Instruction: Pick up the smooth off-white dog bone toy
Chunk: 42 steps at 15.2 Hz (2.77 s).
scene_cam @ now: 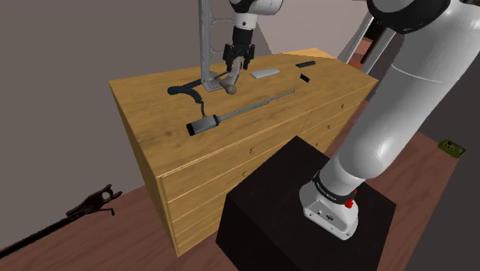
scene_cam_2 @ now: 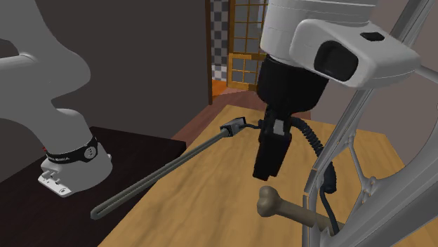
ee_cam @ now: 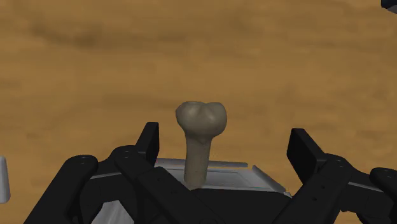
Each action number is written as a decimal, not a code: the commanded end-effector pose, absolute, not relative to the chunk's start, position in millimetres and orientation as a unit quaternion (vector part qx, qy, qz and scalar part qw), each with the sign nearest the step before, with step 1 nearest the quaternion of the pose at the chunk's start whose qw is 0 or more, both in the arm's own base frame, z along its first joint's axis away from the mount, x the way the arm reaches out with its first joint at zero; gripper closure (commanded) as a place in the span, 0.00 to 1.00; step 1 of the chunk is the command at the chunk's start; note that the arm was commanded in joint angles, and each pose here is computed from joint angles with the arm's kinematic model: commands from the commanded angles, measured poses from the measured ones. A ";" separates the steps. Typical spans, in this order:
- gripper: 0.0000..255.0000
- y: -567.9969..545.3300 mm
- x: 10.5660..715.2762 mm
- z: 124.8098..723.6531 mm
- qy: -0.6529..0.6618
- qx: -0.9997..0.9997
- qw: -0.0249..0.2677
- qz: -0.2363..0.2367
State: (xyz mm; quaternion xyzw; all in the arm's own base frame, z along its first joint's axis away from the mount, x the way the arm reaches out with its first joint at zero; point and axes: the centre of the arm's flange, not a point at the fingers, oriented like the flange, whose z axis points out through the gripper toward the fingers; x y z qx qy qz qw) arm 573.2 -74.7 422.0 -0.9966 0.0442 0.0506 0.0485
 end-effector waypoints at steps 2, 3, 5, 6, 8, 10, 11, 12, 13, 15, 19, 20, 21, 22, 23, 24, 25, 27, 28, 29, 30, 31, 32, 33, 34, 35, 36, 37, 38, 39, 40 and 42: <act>0.00 -84.2 606.0 395.3 0.052 -0.995 0.061 0.054; 0.00 -87.5 616.3 386.7 0.054 -0.995 0.065 0.055; 0.00 -93.9 636.8 369.6 0.060 -0.994 0.073 0.057; 0.00 -97.1 647.0 360.9 0.062 -0.993 0.077 0.059; 0.00 -103.1 665.8 344.7 0.067 -0.992 0.084 0.061; 0.00 -103.1 665.8 334.1 0.067 -0.992 0.084 0.061; 0.00 -103.1 665.8 328.8 0.067 -0.992 0.084 0.061; 0.00 -103.1 665.8 323.6 0.067 -0.992 0.084 0.061; 0.00 -103.1 665.8 318.3 0.067 -0.992 0.084 0.061; 0.00 -103.1 665.8 307.7 0.067 -0.992 0.084 0.061; 1.00 -102.8 665.6 304.3 0.067 -0.992 0.084 0.061; 1.00 -102.5 665.7 303.8 0.067 -0.992 0.084 0.061; 1.00 -102.4 665.8 304.4 0.067 -0.992 0.084 0.061; 1.00 -101.9 665.7 303.9 0.067 -0.992 0.084 0.061; 1.00 -102.2 665.3 304.1 0.067 -0.992 0.084 0.061; 1.00 -102.4 665.9 304.3 0.067 -0.992 0.084 0.061; 1.00 -102.5 665.8 304.2 0.067 -0.992 0.084 0.061; 1.00 -103.1 665.8 304.7 0.067 -0.992 0.084 0.061; 1.00 -103.1 665.8 310.0 0.067 -0.992 0.084 0.061; 1.00 -103.1 665.7 315.2 0.067 -0.992 0.084 0.061; 1.00 -103.1 665.8 320.5 0.067 -0.992 0.084 0.061; 1.00 -103.1 665.8 325.8 0.067 -0.992 0.084 0.061; 1.00 -103.1 665.8 331.1 0.067 -0.992 0.084 0.061; 1.00 -103.1 665.8 336.4 0.067 -0.992 0.084 0.061; 1.00 -103.1 665.8 341.6 0.067 -0.992 0.084 0.061; 1.00 -103.1 665.8 346.9 0.067 -0.992 0.084 0.061; 1.00 -103.1 665.8 352.2 0.067 -0.992 0.084 0.061; 1.00 -103.1 665.8 357.5 0.067 -0.992 0.084 0.061; 1.00 -103.1 665.8 362.8 0.067 -0.992 0.084 0.061; 1.00 -103.1 665.8 368.0 0.067 -0.992 0.084 0.061; 1.00 -103.1 665.8 373.3 0.067 -0.992 0.084 0.061; 1.00 -103.1 665.8 383.9 0.067 -0.992 0.084 0.061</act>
